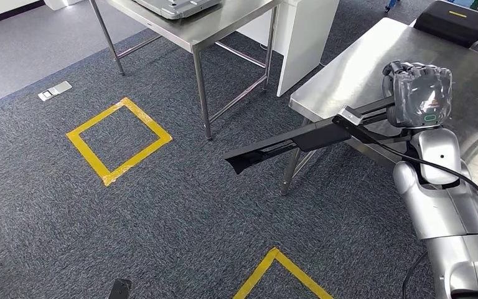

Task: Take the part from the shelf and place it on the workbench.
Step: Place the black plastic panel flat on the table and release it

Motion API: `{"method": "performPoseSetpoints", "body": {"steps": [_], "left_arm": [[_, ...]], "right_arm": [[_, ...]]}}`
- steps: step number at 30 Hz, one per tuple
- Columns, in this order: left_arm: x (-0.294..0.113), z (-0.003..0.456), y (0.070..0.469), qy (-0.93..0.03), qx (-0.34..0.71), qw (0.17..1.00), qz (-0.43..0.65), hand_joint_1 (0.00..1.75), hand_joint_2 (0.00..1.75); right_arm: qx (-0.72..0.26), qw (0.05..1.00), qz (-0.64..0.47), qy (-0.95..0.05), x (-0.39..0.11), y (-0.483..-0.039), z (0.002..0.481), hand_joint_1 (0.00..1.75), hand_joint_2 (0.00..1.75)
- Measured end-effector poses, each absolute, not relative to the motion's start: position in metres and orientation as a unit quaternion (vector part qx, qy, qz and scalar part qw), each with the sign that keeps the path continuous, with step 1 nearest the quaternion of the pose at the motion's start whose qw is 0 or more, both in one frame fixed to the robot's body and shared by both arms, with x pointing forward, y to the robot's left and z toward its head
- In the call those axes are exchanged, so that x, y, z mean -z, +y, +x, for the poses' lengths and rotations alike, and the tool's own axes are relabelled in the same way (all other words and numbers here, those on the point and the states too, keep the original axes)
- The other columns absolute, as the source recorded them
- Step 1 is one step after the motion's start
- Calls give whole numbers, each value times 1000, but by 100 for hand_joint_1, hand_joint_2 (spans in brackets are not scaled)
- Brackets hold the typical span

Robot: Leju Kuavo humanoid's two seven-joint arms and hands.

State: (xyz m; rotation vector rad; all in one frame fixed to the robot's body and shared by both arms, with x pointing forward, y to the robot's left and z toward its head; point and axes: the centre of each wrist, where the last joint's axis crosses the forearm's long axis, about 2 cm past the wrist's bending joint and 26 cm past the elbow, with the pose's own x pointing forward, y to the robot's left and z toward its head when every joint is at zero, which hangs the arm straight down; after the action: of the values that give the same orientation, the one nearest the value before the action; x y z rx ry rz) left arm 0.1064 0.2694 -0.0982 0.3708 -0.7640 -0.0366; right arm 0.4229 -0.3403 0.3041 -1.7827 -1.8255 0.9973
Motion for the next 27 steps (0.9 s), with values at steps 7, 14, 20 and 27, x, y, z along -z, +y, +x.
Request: {"method": "performPoseSetpoints", "body": {"steps": [7, 14, 20, 27], "left_arm": [[98, 107, 270, -371, 18, 911, 180, 0, 175], [98, 107, 268, -371, 18, 911, 178, 0, 175], [98, 108, 269, -372, 22, 911, 176, 0, 175], [98, 109, 269, -371, 26, 912, 176, 0, 175]], "right_arm": [[-358, 201, -639, -650, -302, -343, 422, 175, 175], [-364, 205, -640, -645, -297, -345, 420, 175, 175], [-361, 206, -644, -642, -297, -346, 420, 175, 175], [-362, 208, -644, -641, -294, -346, 419, 175, 175]]}}
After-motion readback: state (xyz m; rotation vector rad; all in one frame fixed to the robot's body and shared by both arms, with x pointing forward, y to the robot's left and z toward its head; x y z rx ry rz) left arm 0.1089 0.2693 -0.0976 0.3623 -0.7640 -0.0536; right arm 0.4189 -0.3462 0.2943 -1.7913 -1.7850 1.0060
